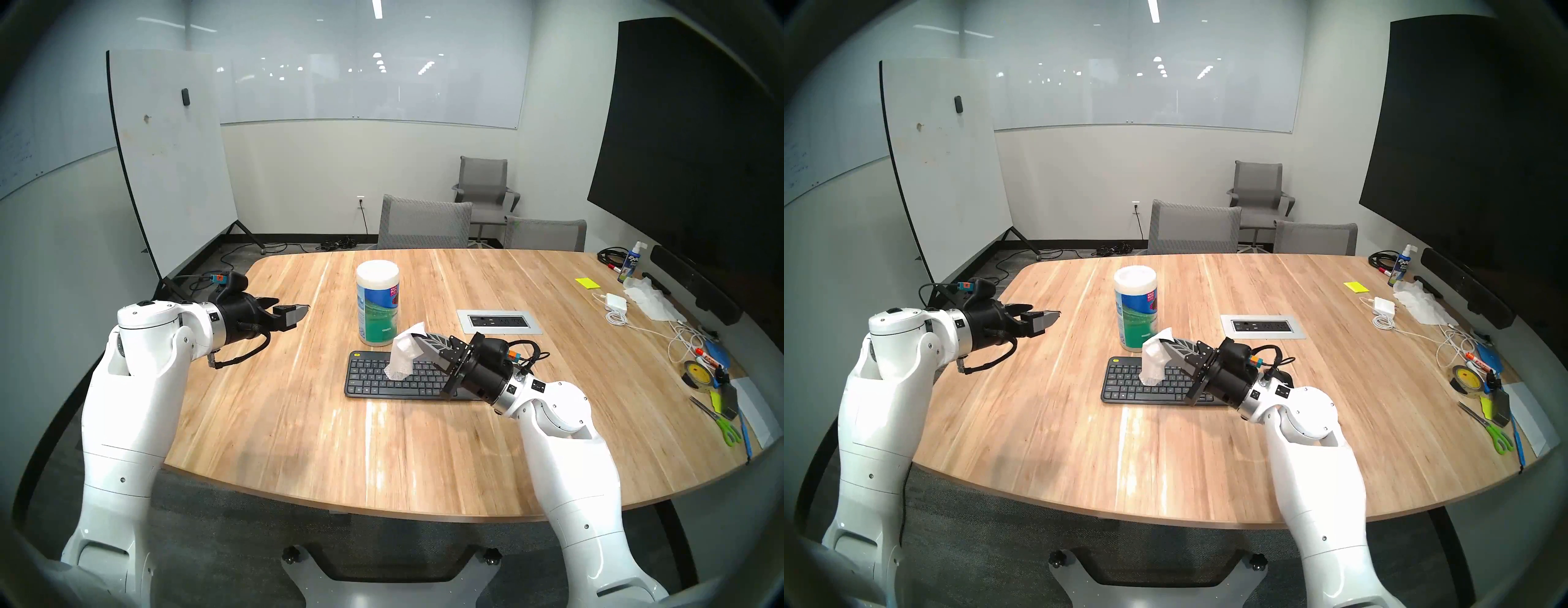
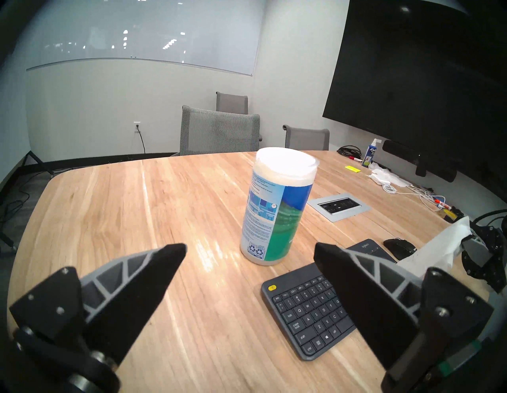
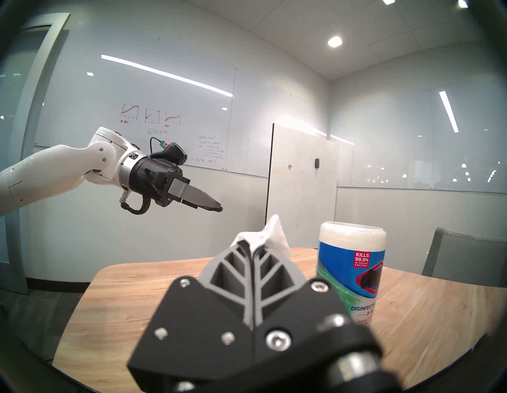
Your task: Wipe the keyboards and mice with a disinfecting wipe, then set the wipe down
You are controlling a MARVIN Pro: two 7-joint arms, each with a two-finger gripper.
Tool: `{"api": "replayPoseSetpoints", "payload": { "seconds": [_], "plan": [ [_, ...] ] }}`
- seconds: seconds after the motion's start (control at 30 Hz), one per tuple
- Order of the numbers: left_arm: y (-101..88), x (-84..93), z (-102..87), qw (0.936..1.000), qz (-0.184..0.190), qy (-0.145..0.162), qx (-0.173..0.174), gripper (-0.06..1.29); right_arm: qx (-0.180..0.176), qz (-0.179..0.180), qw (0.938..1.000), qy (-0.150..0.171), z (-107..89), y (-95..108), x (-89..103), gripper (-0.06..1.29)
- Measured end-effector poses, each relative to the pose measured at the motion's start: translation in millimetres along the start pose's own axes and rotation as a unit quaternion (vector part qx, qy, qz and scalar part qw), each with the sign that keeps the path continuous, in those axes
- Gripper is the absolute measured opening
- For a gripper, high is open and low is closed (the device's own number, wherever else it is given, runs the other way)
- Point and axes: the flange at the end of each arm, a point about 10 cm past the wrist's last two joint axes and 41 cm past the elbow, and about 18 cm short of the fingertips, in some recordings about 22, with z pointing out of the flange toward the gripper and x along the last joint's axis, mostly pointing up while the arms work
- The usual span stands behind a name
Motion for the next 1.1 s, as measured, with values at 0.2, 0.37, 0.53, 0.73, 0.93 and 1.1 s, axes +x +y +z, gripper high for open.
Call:
{"api": "replayPoseSetpoints", "payload": {
  "seconds": [0.2,0.37,0.53,0.73,0.93,1.1],
  "plan": [
    [-0.4,0.6,-0.8,1.0,0.0,0.0,-0.001,1.27,0.003,0.001,1.0,-0.002,0.9,-1,-1.5,-0.03],
    [-0.5,1.2,-1.2,1.0,0.0,0.002,-0.002,1.27,0.01,0.0,0.9999,-0.006,4.2,-4,-4.3,-0.03],
    [-0.6,1.5,-1.4,1.0,0.0,0.003,-0.003,1.27,0.015,-0.001,0.9998,-0.01,8.3,-9,-6.9,-0.03],
    [-0.6,1.7,-1.5,1.0,0.0,0.003,-0.003,1.27,0.018,-0.003,0.9997,-0.014,14.1,-14,-8.8,-0.03],
    [-0.7,1.8,-1.6,1.0,0.001,0.003,-0.004,1.27,0.025,-0.011,0.9994,-0.022,21.8,-22,-14.0,-0.03],
    [-0.7,1.9,-1.6,1.0,0.001,0.003,-0.004,1.27,0.033,-0.015,0.9989,-0.031,27.9,-29,-20.9,-0.03]
  ]
}}
